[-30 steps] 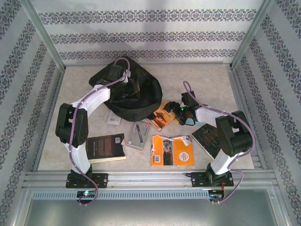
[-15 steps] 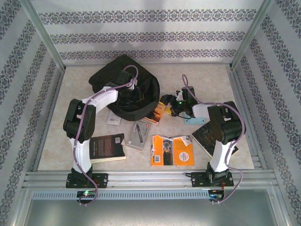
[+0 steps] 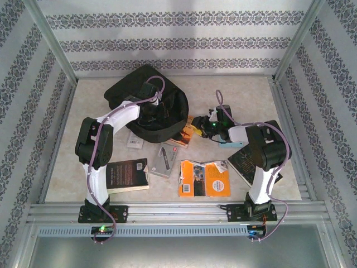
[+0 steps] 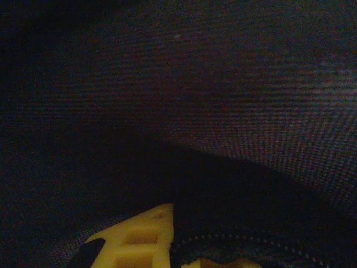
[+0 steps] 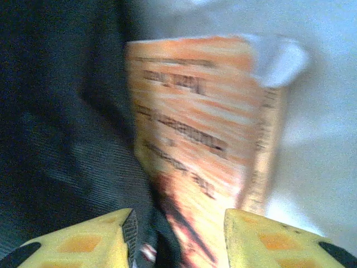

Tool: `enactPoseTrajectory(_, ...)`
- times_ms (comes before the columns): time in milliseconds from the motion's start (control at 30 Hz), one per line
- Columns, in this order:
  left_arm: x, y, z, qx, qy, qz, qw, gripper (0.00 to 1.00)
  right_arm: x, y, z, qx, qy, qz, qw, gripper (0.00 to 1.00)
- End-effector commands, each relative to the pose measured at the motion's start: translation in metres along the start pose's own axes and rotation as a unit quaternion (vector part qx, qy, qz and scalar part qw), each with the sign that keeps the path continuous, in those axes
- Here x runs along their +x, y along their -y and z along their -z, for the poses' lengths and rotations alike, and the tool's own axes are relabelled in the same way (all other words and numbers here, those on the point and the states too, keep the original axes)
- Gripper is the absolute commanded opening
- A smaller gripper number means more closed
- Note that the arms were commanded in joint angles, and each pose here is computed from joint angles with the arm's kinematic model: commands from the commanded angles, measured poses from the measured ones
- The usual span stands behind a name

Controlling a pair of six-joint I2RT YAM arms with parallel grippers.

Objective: Pack the student bag

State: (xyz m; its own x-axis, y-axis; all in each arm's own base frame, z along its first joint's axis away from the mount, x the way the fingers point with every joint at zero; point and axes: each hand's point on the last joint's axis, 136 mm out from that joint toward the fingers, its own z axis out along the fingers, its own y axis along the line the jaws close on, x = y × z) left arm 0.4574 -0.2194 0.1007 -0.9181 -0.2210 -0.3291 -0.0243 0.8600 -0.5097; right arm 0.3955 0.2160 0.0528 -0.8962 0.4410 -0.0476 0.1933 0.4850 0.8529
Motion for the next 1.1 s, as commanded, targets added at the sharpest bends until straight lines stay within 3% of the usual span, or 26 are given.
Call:
enactPoseTrajectory(0, -0.033, -0.02, 0.043, -0.085, 0.064, -0.05, 0.993, 0.0, 0.0, 0.009, 0.017, 0.063, 0.012, 0.046, 0.997, 0.44)
enactPoseTrajectory(100, -0.051, -0.036, 0.068, -0.153, 0.105, -0.088, 0.979, 0.0, 0.003, 0.016, 0.019, 0.089, 0.005, 0.052, 0.995, 0.43)
enactPoseTrajectory(233, -0.058, -0.044, 0.078, -0.194, 0.107, -0.112, 0.969, 0.0, 0.005, 0.021, 0.016, 0.104, -0.009, 0.056, 0.993, 0.43)
enactPoseTrajectory(333, -0.062, -0.044, 0.09, -0.215, 0.109, -0.122, 0.963, 0.32, 0.006, 0.019, 0.017, 0.107, -0.009, 0.062, 0.992, 0.42)
enactPoseTrajectory(400, -0.057, -0.024, 0.093, -0.194, 0.106, -0.136, 0.966, 0.48, 0.006, 0.014, 0.018, 0.106, -0.01, 0.07, 0.992, 0.42)
enactPoseTrajectory(467, -0.046, 0.004, 0.091, -0.171, 0.093, -0.159, 0.968, 0.57, 0.006, 0.012, 0.02, 0.109, -0.009, 0.075, 0.991, 0.43)
enactPoseTrajectory(600, -0.01, 0.07, 0.076, -0.109, 0.052, -0.203, 0.972, 0.61, 0.004, 0.004, 0.026, 0.115, 0.004, 0.085, 0.99, 0.43)
enactPoseTrajectory(733, 0.024, 0.106, 0.047, -0.033, 0.007, -0.18, 0.983, 0.64, 0.0, 0.007, 0.035, 0.125, 0.023, 0.074, 0.989, 0.41)
enactPoseTrajectory(933, 0.058, 0.109, -0.011, -0.031, -0.052, -0.164, 0.985, 0.68, 0.003, 0.009, 0.037, 0.129, 0.025, 0.067, 0.989, 0.38)
enactPoseTrajectory(1067, 0.059, 0.076, -0.034, -0.1, -0.054, -0.156, 0.981, 0.72, 0.006, 0.011, 0.038, 0.13, 0.023, 0.065, 0.989, 0.38)
